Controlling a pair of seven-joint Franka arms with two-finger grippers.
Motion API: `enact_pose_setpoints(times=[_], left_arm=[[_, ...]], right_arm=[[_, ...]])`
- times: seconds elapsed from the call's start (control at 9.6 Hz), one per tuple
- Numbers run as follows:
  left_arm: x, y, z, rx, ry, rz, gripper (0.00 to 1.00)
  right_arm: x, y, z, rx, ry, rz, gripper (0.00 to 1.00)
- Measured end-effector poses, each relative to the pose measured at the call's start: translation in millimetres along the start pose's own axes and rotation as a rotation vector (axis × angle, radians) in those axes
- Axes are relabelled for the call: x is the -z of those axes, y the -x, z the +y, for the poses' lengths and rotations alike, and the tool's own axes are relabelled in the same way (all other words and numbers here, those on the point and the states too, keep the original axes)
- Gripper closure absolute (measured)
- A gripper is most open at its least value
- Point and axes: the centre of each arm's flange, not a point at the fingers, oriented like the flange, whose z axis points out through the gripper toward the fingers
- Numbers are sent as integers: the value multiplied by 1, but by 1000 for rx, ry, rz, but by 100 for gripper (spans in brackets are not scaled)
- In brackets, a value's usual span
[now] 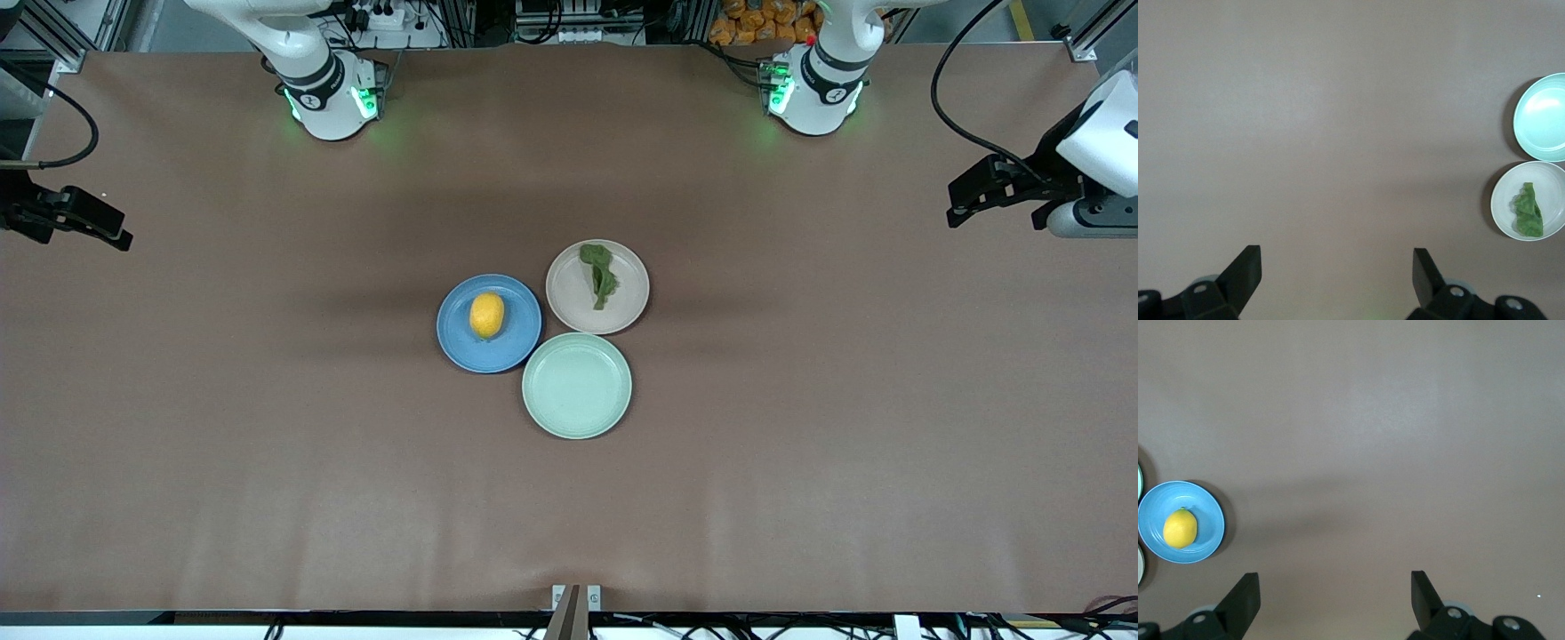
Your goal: Pick lemon and lettuce from blue and beige plates
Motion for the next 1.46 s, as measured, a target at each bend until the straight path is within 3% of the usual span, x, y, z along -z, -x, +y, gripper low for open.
enact_pose_setpoints(times=[1.46], left_arm=[[-12,-4,6,-11,5,-24,0]], right_arm=[[0,-1,-1,1,-1,0,0]])
